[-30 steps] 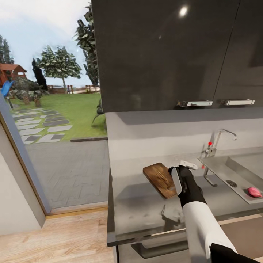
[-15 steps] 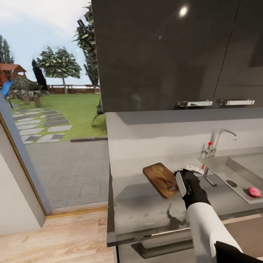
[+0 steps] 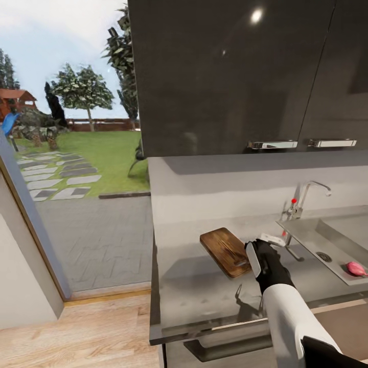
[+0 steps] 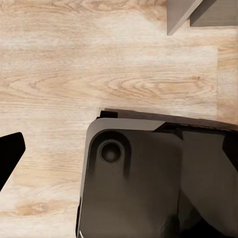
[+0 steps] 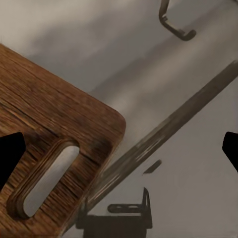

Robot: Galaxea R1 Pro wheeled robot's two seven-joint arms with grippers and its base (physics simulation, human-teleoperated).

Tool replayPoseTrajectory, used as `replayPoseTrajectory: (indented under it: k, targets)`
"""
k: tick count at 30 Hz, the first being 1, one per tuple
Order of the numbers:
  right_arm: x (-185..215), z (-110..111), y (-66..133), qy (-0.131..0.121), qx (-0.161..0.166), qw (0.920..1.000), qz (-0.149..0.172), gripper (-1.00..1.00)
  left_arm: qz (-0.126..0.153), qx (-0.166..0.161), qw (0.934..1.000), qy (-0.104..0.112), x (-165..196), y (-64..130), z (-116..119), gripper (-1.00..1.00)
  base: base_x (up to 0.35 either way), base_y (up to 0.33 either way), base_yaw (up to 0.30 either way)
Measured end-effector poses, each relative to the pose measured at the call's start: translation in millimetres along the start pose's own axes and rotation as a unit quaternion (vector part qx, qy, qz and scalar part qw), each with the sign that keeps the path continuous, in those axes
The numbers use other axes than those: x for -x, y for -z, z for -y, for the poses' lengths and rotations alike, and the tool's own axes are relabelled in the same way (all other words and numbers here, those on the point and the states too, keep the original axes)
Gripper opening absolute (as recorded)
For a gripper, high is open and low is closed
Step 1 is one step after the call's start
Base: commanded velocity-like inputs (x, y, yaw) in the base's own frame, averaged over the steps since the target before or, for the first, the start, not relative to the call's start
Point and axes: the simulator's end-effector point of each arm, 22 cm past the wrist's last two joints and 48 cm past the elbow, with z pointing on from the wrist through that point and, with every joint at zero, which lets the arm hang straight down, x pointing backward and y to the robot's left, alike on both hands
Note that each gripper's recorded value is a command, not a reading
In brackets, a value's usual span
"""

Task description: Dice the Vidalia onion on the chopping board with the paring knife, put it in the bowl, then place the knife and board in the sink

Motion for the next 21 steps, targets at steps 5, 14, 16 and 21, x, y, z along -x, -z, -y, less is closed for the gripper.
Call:
replayPoseTrajectory:
  k: [5,14,16,21]
  targets:
    - [-14,-4,-4.5,0.007,0.001,0.9999,-0.012,1.0,0.0,0.001,1.0,0.0,0,0.0,-1,1.0,0.0,0.0,0.0]
    - [-23,-8,-8.0,0.005,0.002,0.9999,-0.01,1.0,0.0,0.001,1.0,0.0,0,0.0,-1,1.0,0.0,0.0,0.0]
    - [-23,-8,-8.3,0.005,0.002,0.9999,-0.01,1.0,0.0,0.001,1.0,0.0,0,0.0,-1,1.0,0.0,0.0,0.0]
    - [-22,-8,-8.2,0.005,0.002,0.9999,-0.009,1.0,0.0,0.001,1.0,0.0,0,0.0,-1,1.0,0.0,0.0,0.0]
